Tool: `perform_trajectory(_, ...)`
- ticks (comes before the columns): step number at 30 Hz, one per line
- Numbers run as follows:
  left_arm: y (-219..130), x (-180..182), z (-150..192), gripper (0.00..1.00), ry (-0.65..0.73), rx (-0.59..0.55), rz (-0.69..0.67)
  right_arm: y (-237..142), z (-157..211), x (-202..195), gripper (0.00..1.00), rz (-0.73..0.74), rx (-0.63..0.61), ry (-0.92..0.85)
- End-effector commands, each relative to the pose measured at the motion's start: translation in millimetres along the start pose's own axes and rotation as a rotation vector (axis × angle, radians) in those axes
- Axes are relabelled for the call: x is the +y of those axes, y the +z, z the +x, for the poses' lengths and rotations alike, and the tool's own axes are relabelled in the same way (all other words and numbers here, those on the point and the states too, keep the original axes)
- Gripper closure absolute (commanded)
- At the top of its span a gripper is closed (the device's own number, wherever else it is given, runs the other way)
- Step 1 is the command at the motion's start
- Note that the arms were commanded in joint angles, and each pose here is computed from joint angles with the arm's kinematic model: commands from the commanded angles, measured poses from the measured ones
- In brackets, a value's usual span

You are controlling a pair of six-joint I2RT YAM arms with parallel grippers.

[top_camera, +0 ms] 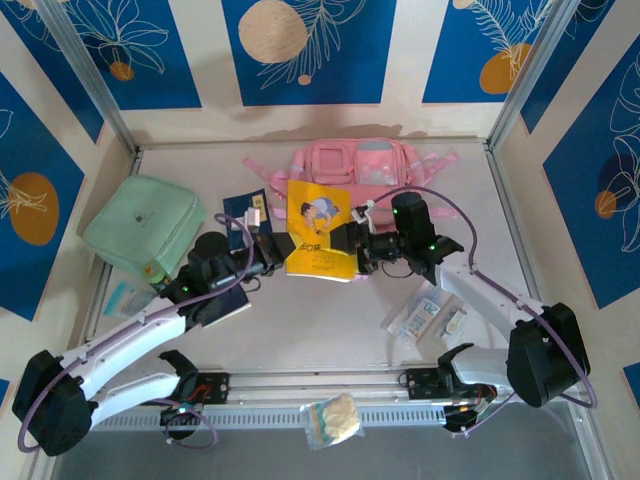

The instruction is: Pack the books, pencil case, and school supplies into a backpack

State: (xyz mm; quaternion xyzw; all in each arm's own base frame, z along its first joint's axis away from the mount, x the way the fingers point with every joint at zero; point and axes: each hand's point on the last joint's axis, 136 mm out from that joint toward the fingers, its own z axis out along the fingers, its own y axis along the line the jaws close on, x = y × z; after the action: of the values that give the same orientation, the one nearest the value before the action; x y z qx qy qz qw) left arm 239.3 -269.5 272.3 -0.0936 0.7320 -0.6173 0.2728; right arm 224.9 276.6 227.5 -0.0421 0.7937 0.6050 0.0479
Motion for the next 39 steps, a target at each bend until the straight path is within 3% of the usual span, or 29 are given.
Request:
perform_trajectory(1, -4.6, -34.0, -14.8, 1.00, 0.072, -0.064, 0.071, -3.1, 6.6, 31.7, 0.01, -0.110, 0.032, -0.034)
perform_trajectory(4, -8.9, -24.4, -16.6, 1.00, 0.108, -0.076, -0.002, -8.2, 8.7, 37.2, 0.02, -0.096, 0.011, -0.056)
perform_trajectory(8, -11.5, -9.0, -15.0, 1.00, 0.143, -0.064, -0.092, -11.4, 10.5, 35.1, 0.11, -0.067, -0.006, -0.061)
perform_trajectory(16, -5.7, 2.8, -6.5, 1.00, 0.174, 0.000, -0.142, -8.4, 7.1, 19.1, 0.44, -0.010, -0.014, -0.054)
perform_trajectory(23, -2.3, 14.1, -3.9, 1.00, 0.188, 0.020, -0.177, -8.2, 4.7, 8.9, 0.86, 0.023, -0.019, -0.047)
perform_trajectory(26, -2.4, 15.6, -2.8, 0.88, 0.214, 0.034, -0.195, -11.7, 2.9, 8.4, 1.00, 0.046, -0.032, -0.056)
perform_trajectory(29, -5.3, 18.8, -6.2, 0.69, 0.283, 0.035, -0.241, -19.1, -0.1, 9.9, 1.00, 0.071, -0.051, -0.062)
perform_trajectory(33, -11.2, 21.3, -18.6, 0.52, 0.538, 0.060, -0.353, -39.2, -6.5, 0.8, 1.00, 0.189, -0.108, -0.052)
perform_trajectory(39, 7.2, 37.2, -30.1, 0.41, 0.893, 0.199, -0.474, -77.1, -17.7, -20.1, 1.00, 0.333, -0.215, 0.004)
